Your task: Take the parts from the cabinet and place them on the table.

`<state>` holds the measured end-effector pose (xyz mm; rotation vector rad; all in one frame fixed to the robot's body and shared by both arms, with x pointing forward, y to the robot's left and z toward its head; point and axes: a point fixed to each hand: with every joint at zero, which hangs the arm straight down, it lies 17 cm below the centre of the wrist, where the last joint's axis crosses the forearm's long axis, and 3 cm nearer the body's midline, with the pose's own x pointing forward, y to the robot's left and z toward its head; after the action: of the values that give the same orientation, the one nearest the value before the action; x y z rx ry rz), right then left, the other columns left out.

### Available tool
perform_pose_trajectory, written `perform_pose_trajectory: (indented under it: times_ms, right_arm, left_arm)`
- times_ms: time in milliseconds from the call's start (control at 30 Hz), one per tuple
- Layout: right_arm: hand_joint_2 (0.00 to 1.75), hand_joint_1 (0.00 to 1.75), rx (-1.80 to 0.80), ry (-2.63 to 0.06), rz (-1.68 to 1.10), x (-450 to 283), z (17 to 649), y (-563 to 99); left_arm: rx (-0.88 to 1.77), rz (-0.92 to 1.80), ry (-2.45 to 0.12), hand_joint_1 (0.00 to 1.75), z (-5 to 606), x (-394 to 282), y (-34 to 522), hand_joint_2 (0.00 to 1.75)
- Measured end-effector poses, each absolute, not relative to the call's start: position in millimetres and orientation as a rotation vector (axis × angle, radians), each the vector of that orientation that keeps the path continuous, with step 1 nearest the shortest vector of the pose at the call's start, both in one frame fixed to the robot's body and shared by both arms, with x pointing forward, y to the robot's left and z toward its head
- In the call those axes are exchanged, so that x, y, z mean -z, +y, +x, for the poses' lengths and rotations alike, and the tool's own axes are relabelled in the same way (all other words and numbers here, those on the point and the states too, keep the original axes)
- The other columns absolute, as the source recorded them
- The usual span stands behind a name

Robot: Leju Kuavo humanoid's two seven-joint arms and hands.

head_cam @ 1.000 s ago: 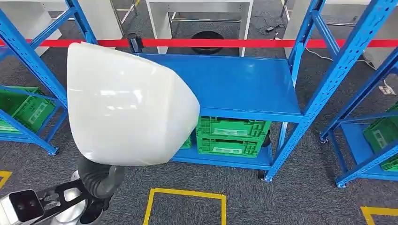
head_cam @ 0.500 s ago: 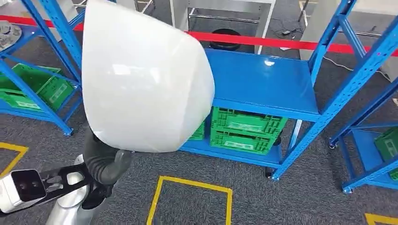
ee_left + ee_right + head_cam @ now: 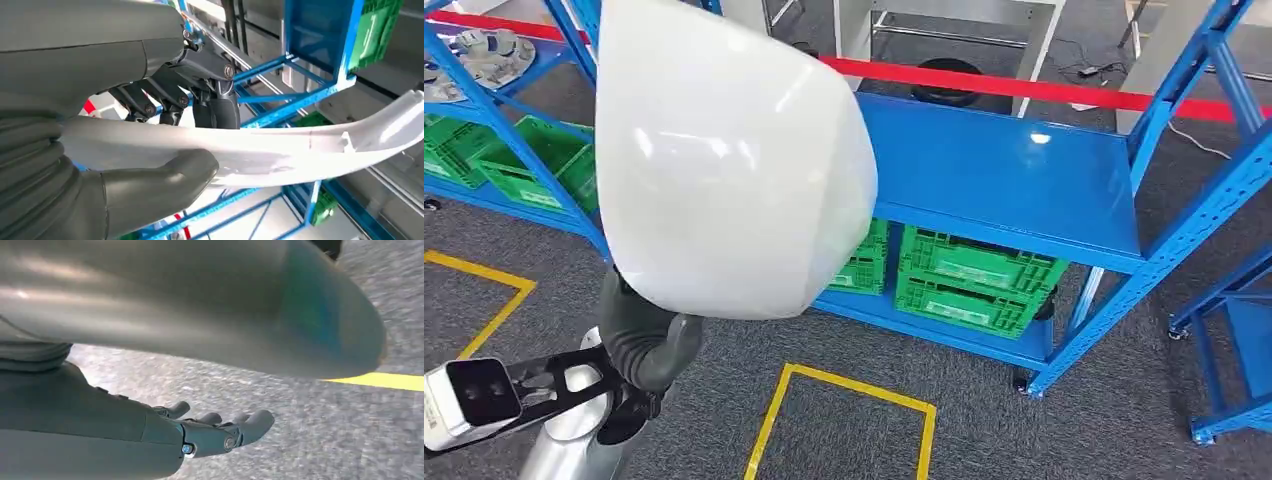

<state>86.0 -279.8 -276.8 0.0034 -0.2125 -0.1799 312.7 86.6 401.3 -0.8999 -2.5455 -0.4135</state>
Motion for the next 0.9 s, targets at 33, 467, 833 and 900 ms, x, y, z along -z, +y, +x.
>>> perform_pose_trajectory:
  times_ms: [33, 467, 833, 900]
  right_arm:
    - [0.0, 0.0, 0.184, -0.181, 0.006, 277.9, 80.2, -278.9]
    - [0.0, 0.0, 0.231, -0.023, 0.03, 280.2, 55.8, -275.0]
    - [0.0, 0.0, 0.266, 0.041, 0.045, 280.7, 38.2, -271.8]
    - [0.0, 0.0, 0.261, 0.038, 0.047, 280.7, 38.4, -267.9]
  left_arm:
    - [0.416, -0.9, -2.544, 1.75, 312.3, -399.6, 86.8, 1.75]
    - [0.438, -0.889, -2.55, 1.75, 311.5, -403.3, 82.8, 1.75]
    - [0.417, -0.864, -2.545, 1.75, 314.7, -400.4, 86.6, 1.75]
    - [0.423, -0.845, -2.545, 1.75, 312.5, -396.0, 88.9, 1.75]
